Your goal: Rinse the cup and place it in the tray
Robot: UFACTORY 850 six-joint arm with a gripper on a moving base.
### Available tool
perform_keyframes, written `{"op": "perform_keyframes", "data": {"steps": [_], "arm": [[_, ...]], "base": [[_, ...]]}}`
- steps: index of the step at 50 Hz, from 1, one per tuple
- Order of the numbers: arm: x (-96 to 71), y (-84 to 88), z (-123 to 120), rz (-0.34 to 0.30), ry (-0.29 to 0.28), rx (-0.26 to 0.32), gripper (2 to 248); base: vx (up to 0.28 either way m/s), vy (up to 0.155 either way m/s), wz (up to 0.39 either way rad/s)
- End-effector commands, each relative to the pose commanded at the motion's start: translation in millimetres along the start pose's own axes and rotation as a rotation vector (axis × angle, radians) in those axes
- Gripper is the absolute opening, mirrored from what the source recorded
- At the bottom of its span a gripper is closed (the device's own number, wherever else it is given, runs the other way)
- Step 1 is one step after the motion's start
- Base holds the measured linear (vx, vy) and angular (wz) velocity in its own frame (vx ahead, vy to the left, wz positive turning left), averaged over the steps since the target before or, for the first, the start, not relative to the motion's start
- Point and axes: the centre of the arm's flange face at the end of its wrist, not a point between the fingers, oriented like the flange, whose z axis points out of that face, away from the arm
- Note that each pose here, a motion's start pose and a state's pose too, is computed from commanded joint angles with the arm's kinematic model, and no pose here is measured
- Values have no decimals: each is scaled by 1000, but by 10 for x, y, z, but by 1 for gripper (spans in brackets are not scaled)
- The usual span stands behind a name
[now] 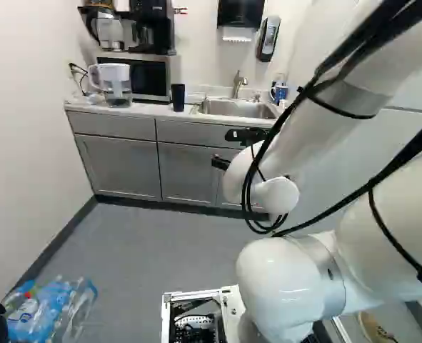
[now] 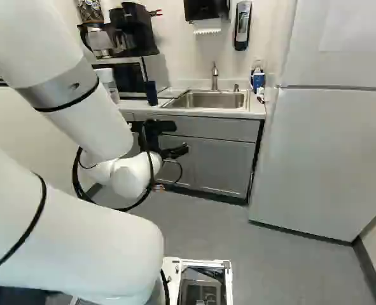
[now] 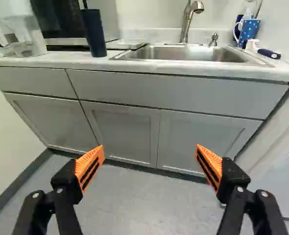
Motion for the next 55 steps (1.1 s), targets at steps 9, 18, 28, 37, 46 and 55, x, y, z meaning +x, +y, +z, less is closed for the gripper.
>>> {"op": "perform_keyframes", "data": {"steps": [9, 18, 28, 37, 46, 55], "arm": [[0, 0, 0, 0, 0, 0, 247], [20, 0, 19, 0, 2, 0, 247], [137, 0, 93, 0, 22, 0, 247], [264, 0, 174, 0, 44, 0, 247], [394, 0, 257, 0, 65, 0, 247], [525, 0, 341, 0, 85, 0, 247]], "base": [[0, 0, 0], [0, 0, 0], [0, 0, 0], [0, 0, 0], [0, 0, 0], [0, 0, 0]]}}
